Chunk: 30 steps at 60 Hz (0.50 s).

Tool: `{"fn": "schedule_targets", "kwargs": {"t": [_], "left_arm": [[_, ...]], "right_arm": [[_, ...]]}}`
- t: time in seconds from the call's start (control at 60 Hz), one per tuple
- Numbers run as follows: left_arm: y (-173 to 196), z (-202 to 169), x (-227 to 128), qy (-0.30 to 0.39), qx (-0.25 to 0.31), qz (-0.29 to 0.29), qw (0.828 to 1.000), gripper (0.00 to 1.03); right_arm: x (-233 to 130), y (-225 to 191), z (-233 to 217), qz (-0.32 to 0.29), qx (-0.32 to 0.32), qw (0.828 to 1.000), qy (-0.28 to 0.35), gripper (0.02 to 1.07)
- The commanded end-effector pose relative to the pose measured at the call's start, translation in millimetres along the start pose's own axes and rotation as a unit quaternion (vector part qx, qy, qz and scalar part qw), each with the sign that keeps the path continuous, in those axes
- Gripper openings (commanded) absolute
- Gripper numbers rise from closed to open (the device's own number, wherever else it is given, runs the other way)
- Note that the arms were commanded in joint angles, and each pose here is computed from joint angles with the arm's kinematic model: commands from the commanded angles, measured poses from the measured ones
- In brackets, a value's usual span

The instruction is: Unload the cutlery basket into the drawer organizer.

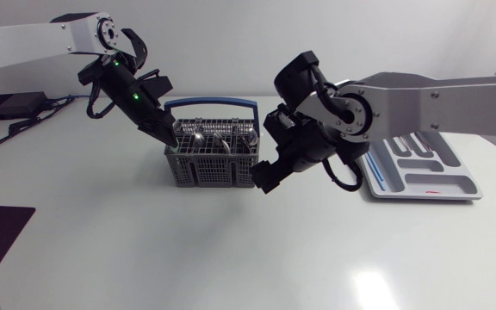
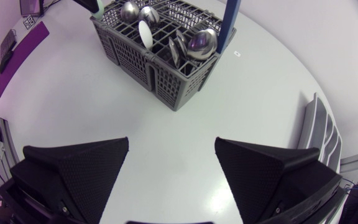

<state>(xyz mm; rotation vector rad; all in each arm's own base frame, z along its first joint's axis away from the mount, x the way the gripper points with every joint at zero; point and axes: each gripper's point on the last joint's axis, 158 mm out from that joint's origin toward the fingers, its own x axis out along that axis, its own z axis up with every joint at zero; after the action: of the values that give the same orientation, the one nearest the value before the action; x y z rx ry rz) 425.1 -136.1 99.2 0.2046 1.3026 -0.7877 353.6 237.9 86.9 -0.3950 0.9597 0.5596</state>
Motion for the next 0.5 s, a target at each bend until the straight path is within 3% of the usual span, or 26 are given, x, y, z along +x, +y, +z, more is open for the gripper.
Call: {"fn": "schedule_targets", "kwargs": {"t": [0.0, 0.483], "left_arm": [[-4, 2, -16, -0.014, 0.005, 0.0, 1.0, 0.04], [-15, 7, -41, -0.04, 0.014, 0.004, 0.999, 0.04]], "right_arm": [[3, 4, -13, 0.003, -0.01, 1.0, 0.015, 1.02], [3, 5, -14, 0.003, -0.011, 1.0, 0.017, 1.02]]}}
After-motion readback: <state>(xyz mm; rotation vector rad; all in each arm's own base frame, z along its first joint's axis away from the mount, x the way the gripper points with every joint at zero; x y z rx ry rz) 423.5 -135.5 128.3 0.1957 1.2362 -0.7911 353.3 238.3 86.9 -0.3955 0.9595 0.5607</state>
